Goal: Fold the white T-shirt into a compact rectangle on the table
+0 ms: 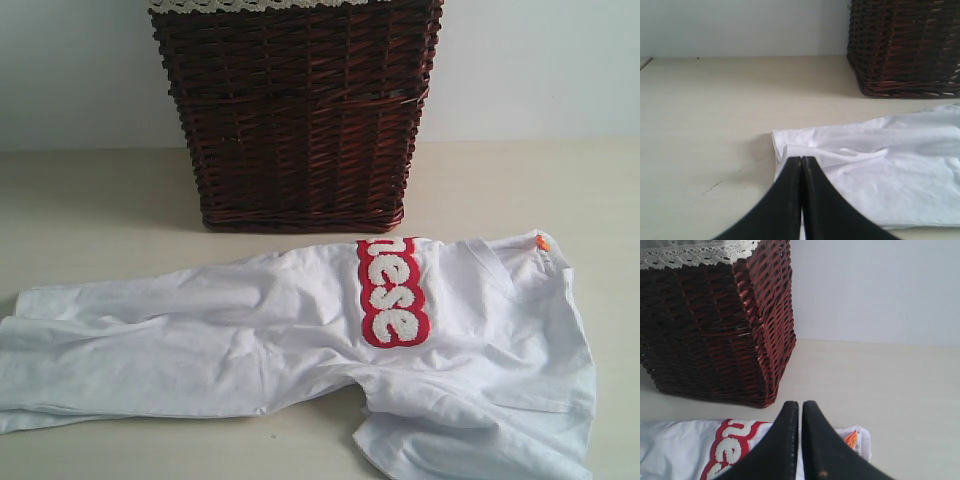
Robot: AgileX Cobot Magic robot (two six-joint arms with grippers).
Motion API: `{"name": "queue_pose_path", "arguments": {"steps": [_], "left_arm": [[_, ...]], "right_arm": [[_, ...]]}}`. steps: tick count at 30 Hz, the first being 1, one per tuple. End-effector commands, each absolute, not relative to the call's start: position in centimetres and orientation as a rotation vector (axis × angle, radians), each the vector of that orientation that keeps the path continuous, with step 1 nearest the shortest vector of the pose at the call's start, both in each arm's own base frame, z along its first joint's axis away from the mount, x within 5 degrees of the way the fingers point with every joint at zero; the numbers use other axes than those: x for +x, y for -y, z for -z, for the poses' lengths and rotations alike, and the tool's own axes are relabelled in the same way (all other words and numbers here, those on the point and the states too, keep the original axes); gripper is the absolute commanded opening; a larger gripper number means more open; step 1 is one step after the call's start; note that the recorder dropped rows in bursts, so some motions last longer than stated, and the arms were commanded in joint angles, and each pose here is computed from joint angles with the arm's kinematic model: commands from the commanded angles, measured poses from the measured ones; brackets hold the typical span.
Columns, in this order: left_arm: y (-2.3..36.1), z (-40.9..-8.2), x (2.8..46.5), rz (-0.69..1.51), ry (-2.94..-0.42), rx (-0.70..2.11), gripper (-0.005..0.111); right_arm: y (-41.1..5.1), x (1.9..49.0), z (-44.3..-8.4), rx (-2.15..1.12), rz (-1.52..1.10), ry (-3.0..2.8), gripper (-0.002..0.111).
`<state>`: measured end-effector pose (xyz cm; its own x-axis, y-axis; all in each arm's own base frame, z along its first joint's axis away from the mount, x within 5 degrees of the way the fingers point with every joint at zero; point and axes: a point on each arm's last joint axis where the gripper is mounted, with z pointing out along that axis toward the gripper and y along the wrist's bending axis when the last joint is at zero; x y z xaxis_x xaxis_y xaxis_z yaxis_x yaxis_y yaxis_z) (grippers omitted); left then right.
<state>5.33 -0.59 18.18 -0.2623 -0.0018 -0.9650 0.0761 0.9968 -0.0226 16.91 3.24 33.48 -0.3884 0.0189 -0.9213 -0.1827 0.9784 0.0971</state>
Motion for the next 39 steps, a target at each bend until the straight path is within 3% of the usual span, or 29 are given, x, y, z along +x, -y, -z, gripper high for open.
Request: {"name": "queue_pose_path", "arguments": {"steps": [1,33,39], "left_arm": [[0.6,-18.2,5.3,0.074,-1.834,0.046,0.000],[0.6,-18.2,5.3,0.074,-1.834,0.046,0.000],[0.6,-18.2,5.3,0.074,-1.834,0.046,0.000]], "right_arm": [[-3.3,17.0,-33.3,-0.114,-0.219,-1.958,0.005],[-4.0,16.7,-33.1,-0.132,-0.319,-1.994,0.005],[-5.4,17.2,-32.0,-0.436,-0.367,-2.248,0.005]]}}
